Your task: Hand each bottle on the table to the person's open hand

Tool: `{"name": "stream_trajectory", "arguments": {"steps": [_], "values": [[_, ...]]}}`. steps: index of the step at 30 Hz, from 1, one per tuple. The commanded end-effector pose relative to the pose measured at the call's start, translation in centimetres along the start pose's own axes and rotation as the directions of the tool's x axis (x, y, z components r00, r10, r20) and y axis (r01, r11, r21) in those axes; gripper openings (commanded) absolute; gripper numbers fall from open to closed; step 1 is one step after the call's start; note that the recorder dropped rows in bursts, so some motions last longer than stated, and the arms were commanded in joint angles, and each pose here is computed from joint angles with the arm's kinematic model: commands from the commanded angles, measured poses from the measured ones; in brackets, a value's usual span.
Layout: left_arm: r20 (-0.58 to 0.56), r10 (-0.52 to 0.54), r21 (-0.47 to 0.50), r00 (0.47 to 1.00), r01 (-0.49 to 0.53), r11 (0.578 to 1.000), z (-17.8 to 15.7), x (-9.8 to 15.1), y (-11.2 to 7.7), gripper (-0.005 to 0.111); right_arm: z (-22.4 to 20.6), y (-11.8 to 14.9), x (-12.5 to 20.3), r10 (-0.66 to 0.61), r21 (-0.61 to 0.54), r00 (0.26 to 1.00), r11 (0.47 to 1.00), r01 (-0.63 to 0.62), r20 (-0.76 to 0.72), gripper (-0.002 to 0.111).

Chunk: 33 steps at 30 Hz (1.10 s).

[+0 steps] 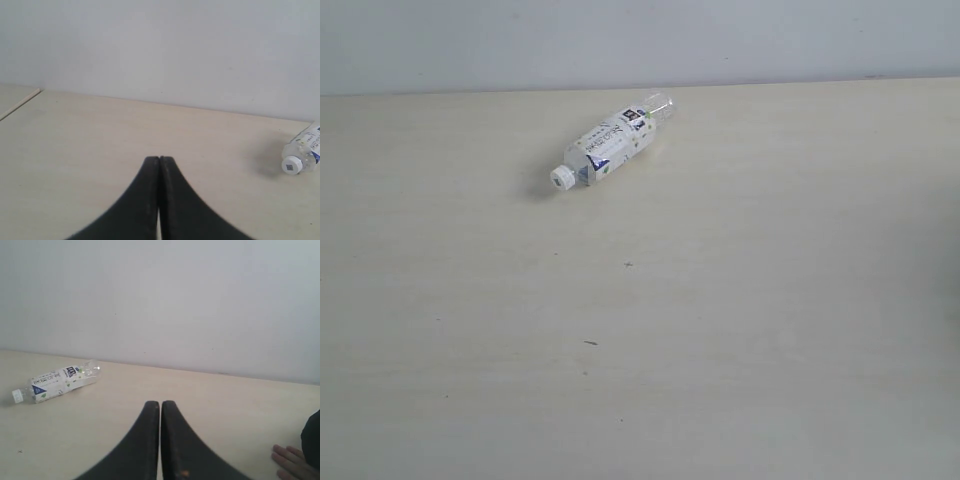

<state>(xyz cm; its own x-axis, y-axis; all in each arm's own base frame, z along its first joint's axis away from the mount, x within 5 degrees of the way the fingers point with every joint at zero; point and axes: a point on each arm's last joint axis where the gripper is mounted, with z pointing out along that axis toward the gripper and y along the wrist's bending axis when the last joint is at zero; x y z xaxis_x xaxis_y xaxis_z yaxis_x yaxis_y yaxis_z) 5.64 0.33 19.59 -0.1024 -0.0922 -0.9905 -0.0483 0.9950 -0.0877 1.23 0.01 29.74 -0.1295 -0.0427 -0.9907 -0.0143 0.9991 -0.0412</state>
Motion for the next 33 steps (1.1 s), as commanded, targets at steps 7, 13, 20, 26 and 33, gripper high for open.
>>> {"name": "stream_trajectory", "arguments": {"steps": [7,13,20,26,33], "values": [[0.007,-0.001,0.008,1.0,0.001,1.0,-0.05,-0.04,-0.04,0.0,0.04,0.0,0.12,0.003,0.004,1.0,1.0,-0.003,0.0,0.002],[0.007,-0.001,0.008,1.0,0.001,1.0,-0.05,-0.04,-0.04,0.0,0.04,0.0,0.12,0.011,0.004,1.0,1.0,-0.011,0.0,0.002],[0.007,-0.001,0.008,1.0,0.001,1.0,-0.05,-0.04,-0.04,0.0,0.04,0.0,0.12,0.011,0.004,1.0,1.0,-0.011,0.0,0.002],[0.007,-0.001,0.008,1.0,0.001,1.0,-0.05,-0.04,-0.04,0.0,0.04,0.0,0.12,0.011,0.004,1.0,1.0,-0.011,0.0,0.002],[0.007,-0.001,0.008,1.0,0.001,1.0,-0.05,-0.04,-0.04,0.0,0.04,0.0,0.12,0.011,0.004,1.0,1.0,-0.011,0.0,0.002]]}}
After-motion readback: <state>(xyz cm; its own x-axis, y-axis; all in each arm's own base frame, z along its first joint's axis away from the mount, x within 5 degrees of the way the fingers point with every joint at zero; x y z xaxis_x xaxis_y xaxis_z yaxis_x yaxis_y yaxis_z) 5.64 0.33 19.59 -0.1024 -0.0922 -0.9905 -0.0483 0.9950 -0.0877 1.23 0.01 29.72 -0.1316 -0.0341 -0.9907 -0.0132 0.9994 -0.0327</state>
